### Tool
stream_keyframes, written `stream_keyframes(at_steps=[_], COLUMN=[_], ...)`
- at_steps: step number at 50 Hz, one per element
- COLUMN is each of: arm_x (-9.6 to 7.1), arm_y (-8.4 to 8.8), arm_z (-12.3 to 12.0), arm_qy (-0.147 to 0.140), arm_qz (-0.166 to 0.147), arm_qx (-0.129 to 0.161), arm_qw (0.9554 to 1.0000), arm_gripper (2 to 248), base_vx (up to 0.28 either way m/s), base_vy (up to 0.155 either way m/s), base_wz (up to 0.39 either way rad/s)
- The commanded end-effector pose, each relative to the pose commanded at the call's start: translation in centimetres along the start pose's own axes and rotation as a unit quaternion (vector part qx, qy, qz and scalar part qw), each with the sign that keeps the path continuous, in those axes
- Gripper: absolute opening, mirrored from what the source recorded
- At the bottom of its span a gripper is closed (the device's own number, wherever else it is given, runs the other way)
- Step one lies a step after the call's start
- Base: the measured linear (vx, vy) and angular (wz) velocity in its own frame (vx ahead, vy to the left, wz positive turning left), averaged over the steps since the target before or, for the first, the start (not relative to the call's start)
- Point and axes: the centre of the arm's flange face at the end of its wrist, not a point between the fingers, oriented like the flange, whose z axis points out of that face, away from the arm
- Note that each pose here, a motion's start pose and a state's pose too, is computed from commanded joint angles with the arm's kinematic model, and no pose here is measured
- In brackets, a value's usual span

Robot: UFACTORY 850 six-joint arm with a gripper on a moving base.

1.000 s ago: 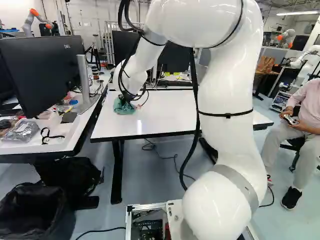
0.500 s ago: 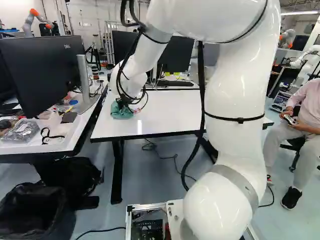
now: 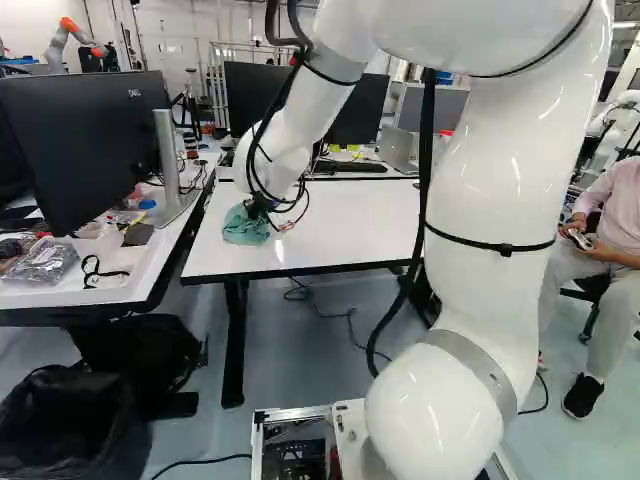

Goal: Clean the table with the green towel

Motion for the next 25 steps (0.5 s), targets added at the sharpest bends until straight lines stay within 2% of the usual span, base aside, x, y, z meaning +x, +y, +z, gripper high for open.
stream_keyframes(at_steps=[16, 25], arm_x=[-0.6, -0.3], arm_y=[2.6, 4.2], arm_z=[-0.6, -0.4], arm_qy=[-0.001, 0.000], arm_qz=[0.020, 0.032], arm_qx=[-0.016, -0.026], arm_qw=[0.9997, 0.9992], arm_gripper=[38, 38], base_vx=[0.000, 0.000], base_vy=[0.000, 0.000], base_wz=[0.000, 0.000])
